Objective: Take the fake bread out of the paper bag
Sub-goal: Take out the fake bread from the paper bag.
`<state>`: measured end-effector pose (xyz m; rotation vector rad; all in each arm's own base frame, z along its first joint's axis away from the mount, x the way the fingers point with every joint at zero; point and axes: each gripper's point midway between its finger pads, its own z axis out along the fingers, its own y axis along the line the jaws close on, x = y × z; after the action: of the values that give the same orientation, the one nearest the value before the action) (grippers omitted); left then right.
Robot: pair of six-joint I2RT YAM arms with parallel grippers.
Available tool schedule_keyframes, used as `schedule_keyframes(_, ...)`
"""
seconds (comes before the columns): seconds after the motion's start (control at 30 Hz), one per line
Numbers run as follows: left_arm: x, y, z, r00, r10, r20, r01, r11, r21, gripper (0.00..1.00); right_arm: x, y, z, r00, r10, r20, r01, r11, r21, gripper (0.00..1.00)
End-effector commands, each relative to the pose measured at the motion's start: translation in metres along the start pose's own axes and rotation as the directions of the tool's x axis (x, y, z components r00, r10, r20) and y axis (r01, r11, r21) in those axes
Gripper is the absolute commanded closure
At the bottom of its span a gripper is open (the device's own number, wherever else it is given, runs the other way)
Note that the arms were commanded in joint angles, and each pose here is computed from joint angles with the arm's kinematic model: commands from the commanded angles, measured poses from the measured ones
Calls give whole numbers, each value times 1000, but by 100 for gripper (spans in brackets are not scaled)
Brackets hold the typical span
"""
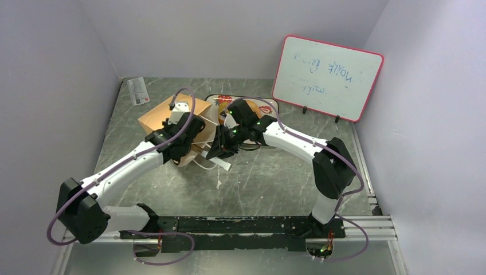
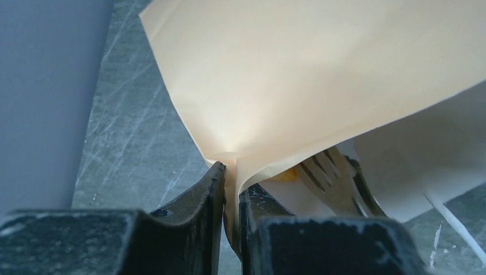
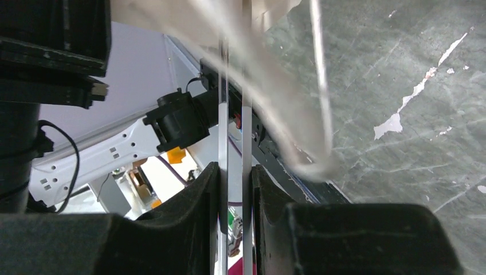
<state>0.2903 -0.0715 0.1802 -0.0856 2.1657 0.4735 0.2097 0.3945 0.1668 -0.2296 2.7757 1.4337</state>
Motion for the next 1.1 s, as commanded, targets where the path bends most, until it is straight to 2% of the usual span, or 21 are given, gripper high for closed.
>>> schedule_keyframes(0.0,7,-21,5,999,-41,-1,41,999,29,93,0,3,-4,1000,0,-26,0,1000,3,82)
schedule_keyframes(0.53,12,-33,6,999,-40,9,39,997,65,93,-1,-6,-3,998,54,-39,-55,998,-6,67)
schedule_keyframes(1.07,10,-36,6,999,-30,11,29,997,72,93,3,-15,-11,997,73,-39,-73,997,-11,66)
